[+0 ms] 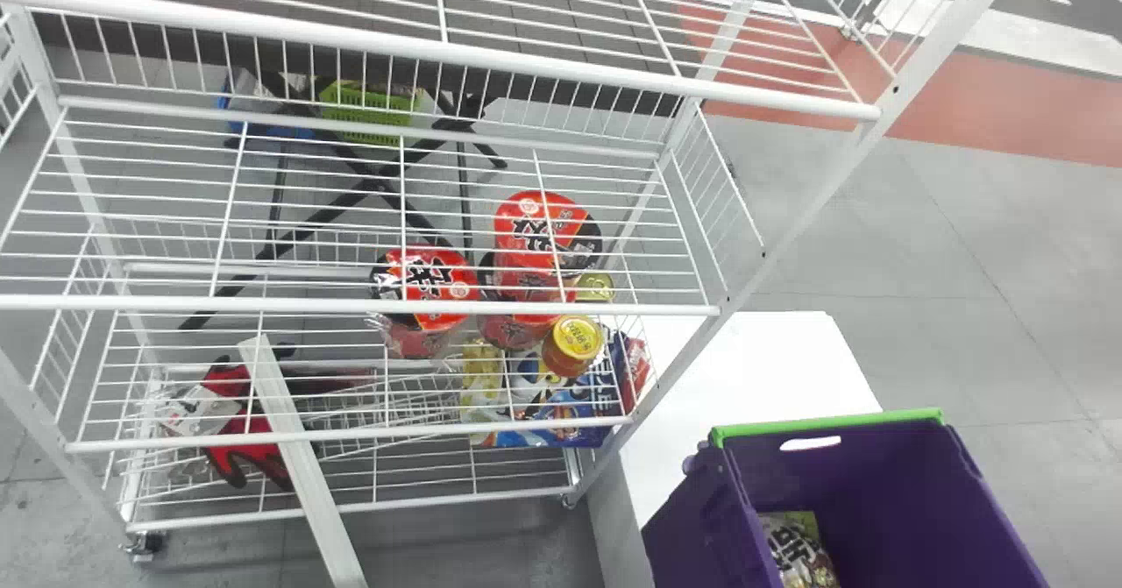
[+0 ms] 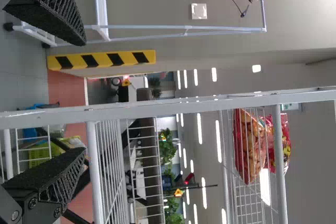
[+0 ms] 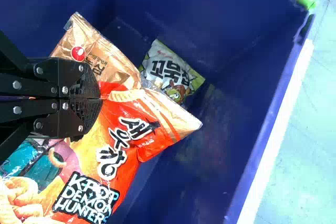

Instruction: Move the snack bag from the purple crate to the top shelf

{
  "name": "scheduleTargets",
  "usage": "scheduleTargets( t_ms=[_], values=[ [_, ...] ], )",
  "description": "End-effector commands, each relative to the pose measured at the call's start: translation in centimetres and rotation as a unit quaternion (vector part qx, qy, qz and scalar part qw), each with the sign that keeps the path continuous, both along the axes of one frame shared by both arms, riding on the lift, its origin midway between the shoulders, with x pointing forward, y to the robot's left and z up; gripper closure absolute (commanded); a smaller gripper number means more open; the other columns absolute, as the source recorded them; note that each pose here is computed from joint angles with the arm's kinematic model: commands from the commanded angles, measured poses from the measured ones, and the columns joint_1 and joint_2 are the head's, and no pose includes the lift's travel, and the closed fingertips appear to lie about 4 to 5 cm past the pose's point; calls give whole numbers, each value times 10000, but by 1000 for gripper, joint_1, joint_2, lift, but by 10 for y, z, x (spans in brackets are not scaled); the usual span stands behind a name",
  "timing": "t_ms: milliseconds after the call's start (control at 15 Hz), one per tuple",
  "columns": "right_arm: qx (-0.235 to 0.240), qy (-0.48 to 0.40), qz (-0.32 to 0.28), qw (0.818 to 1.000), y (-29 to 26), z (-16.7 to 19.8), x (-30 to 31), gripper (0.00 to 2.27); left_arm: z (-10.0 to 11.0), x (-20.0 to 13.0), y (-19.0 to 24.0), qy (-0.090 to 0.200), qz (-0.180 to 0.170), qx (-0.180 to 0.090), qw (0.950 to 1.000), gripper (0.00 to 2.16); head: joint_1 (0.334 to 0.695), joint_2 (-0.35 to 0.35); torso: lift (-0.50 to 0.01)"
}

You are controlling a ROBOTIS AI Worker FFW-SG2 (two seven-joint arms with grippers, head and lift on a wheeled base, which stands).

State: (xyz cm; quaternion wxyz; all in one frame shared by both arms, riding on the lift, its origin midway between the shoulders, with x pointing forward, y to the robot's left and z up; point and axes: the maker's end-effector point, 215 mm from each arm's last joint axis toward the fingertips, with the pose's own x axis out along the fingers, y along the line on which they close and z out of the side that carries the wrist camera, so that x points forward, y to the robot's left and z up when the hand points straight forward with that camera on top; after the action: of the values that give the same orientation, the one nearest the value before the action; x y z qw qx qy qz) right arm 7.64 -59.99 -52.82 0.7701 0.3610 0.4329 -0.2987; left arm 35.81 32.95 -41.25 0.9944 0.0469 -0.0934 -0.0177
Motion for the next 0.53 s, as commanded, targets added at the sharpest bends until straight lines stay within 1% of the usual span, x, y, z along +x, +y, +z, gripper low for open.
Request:
scheduleTargets(
  t_ms=[0, 467],
  values=[
    [7, -5, 5, 10000, 1, 0, 1, 2125, 0, 0, 0, -1, 3, 2, 10000, 100, 695, -350, -323],
    [3, -20, 21, 10000, 1, 0, 4, 2125, 0, 0, 0, -1, 3, 2, 10000, 100, 695, -350, -295]
  ],
)
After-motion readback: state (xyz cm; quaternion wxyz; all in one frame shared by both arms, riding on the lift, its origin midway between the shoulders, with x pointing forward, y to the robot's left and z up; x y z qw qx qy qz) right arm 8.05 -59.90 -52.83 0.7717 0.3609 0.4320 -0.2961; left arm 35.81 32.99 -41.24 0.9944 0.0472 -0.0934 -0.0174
